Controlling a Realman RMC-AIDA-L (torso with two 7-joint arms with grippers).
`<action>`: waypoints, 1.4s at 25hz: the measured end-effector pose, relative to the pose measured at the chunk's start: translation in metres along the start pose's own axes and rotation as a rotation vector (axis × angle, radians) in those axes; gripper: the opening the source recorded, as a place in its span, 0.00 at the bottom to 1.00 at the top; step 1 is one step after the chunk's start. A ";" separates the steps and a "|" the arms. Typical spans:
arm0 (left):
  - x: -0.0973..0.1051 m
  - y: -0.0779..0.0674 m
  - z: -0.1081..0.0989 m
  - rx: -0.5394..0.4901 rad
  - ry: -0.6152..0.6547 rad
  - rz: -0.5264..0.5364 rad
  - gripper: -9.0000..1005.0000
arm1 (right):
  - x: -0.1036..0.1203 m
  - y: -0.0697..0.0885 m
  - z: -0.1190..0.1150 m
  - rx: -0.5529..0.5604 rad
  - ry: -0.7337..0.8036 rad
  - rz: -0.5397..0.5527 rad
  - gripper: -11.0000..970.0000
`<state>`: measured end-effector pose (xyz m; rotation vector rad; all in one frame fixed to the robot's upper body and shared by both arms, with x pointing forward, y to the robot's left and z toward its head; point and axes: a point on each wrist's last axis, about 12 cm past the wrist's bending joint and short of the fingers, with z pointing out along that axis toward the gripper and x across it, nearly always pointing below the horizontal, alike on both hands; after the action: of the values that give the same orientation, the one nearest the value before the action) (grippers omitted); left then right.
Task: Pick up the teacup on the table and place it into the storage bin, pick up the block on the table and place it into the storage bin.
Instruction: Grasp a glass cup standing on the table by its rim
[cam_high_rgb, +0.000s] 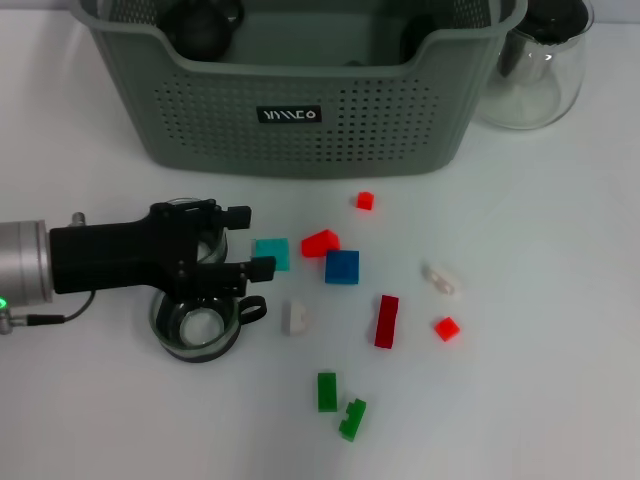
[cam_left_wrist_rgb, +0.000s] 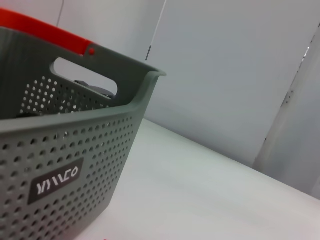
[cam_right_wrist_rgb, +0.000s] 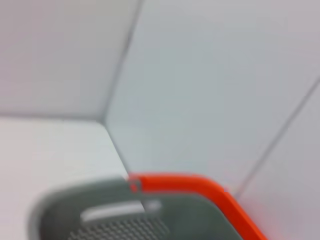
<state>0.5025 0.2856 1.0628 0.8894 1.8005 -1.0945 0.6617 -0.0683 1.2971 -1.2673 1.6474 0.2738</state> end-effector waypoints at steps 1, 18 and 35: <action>-0.001 0.000 -0.002 -0.003 0.001 0.006 0.82 | 0.001 0.002 -0.006 -0.014 -0.026 0.008 0.90; -0.019 0.014 -0.061 -0.188 0.061 0.056 0.82 | 0.106 0.032 -0.126 -0.543 -0.326 0.178 0.96; -0.096 0.036 -0.029 -0.291 0.469 0.044 0.81 | 0.181 0.053 -0.125 -0.711 -0.025 0.395 0.96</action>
<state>0.5645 0.3113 1.1458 1.0580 2.2383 -0.5993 0.5566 -0.2394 1.1928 -1.4093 1.8401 1.1942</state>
